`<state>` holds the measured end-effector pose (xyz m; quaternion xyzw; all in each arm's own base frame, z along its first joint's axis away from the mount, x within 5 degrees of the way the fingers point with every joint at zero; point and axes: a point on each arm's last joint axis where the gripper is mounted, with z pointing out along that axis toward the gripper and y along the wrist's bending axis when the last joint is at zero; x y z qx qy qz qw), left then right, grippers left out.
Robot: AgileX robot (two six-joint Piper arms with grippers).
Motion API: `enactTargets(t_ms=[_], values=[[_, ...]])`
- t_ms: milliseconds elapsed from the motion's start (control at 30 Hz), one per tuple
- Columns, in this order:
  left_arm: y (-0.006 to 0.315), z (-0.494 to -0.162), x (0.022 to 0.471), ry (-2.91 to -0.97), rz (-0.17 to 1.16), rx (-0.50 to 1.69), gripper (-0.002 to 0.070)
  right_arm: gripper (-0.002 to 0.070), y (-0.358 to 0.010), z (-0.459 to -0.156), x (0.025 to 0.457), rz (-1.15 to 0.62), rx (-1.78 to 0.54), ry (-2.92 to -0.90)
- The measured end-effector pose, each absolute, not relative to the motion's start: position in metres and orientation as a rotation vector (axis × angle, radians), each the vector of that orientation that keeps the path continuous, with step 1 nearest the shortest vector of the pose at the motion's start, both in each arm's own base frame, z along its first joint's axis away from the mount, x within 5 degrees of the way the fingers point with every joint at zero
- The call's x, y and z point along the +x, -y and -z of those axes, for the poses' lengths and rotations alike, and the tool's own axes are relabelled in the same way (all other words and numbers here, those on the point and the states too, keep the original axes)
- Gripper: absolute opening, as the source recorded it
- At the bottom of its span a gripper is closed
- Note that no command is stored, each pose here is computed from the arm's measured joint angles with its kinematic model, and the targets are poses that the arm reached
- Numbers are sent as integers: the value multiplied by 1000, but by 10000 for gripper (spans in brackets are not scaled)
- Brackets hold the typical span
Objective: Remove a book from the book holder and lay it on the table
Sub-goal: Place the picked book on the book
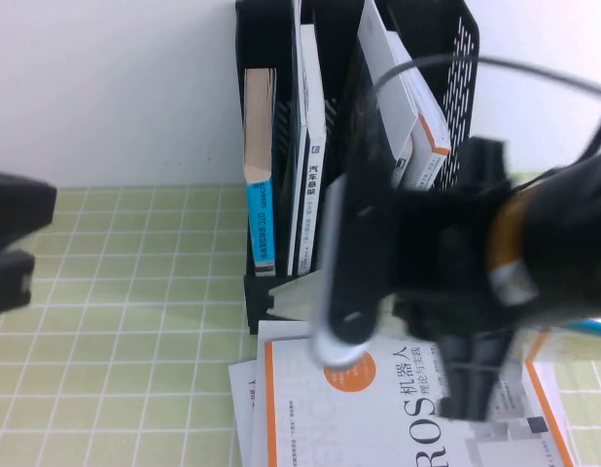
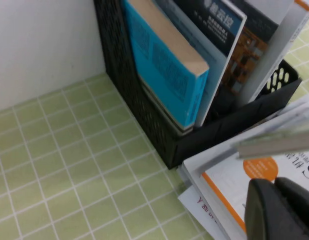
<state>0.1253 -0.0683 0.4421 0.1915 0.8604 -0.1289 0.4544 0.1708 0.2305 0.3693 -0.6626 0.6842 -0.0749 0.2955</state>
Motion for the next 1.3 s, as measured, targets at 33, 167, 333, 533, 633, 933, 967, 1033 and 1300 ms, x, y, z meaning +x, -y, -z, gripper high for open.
enactTargets(t_ms=[33,167,333,533,633,933,967,1033,1300], values=[[68,-437,125,-2136,319,468,-3,211,-242,-362,170,277,-1750,-1825],[66,-429,122,-2151,322,459,-3,211,-281,-326,166,478,-1791,-1797],[60,-435,110,-2099,337,445,-3,216,-318,-279,154,495,-1913,-1806],[54,-438,98,-2073,346,439,-3,230,-335,-258,160,543,-1896,-1830],[53,-433,97,-2091,341,443,-3,270,-341,-244,165,555,-1913,-1819],[50,-412,88,-2160,351,455,-3,470,-335,-219,142,331,-2263,-1970],[49,-411,87,-2160,356,455,-3,470,-332,-221,135,257,-2312,-2007],[48,-408,84,-2166,357,456,-3,469,-328,-230,117,72,-2402,-2038],[46,-383,70,-2130,446,440,-3,303,-296,-339,95,-239,-2237,-1824]])
